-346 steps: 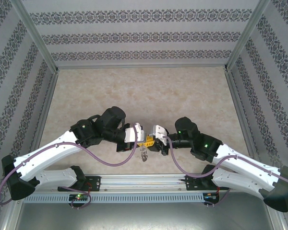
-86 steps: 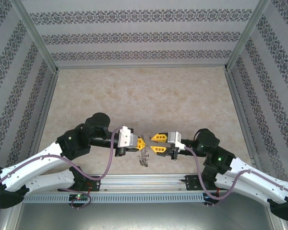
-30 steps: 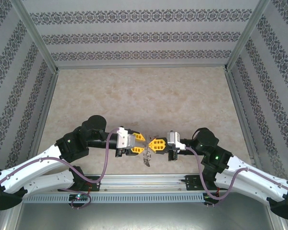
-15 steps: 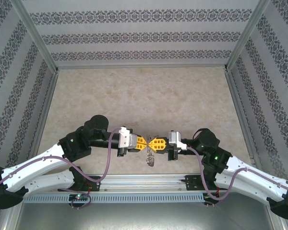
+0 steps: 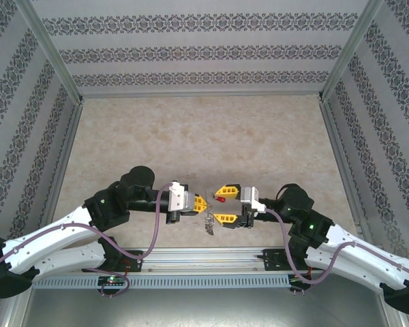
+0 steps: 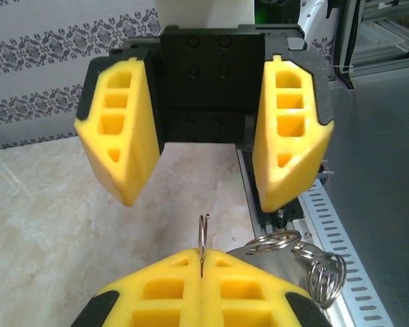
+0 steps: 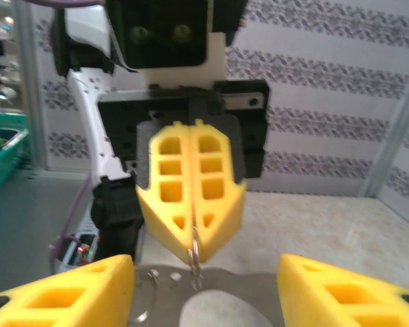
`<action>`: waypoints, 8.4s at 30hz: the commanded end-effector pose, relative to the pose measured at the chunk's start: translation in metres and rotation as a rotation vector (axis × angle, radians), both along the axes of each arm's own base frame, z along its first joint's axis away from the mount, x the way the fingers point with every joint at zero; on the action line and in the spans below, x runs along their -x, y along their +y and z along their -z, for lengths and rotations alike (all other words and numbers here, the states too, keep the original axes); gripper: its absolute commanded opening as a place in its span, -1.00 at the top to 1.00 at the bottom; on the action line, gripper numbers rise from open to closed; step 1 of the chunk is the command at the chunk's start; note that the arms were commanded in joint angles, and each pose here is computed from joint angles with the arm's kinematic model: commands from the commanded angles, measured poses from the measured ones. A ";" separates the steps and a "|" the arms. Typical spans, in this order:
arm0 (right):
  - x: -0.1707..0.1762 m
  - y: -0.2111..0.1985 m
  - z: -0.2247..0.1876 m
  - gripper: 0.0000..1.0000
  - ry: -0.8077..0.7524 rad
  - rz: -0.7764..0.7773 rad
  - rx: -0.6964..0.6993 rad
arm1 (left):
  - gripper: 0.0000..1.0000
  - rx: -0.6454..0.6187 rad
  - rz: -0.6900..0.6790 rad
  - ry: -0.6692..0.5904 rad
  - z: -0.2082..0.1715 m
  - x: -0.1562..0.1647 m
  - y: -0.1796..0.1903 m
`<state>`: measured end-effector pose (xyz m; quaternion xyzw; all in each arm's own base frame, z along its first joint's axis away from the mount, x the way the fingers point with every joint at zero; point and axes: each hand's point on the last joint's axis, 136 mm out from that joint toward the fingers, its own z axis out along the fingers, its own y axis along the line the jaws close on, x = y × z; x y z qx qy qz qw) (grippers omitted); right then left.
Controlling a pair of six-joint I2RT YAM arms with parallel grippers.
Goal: Put the keys on the keyring
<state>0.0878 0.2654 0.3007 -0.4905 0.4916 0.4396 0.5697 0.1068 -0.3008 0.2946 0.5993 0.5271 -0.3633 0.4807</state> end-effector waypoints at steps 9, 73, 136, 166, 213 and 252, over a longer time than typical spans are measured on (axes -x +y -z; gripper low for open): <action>-0.066 -0.038 0.025 -0.18 0.230 0.402 0.185 | 1.00 0.061 -0.080 0.008 0.011 -0.005 0.010; -0.160 0.002 0.274 0.31 0.711 0.576 1.103 | 1.00 0.106 -0.360 0.056 0.026 -0.026 0.052; -0.009 0.010 0.042 1.00 0.137 -0.082 0.204 | 1.00 0.068 -0.157 0.045 0.008 0.003 0.039; 0.003 0.043 0.018 1.00 -0.019 -0.083 0.168 | 1.00 0.054 -0.067 0.058 0.009 0.016 0.034; 0.008 0.043 0.011 1.00 -0.038 -0.082 0.135 | 1.00 0.053 -0.089 0.047 0.008 0.013 0.037; 0.016 0.043 0.009 1.00 -0.042 -0.131 0.126 | 1.00 0.052 -0.099 0.036 0.007 0.012 0.037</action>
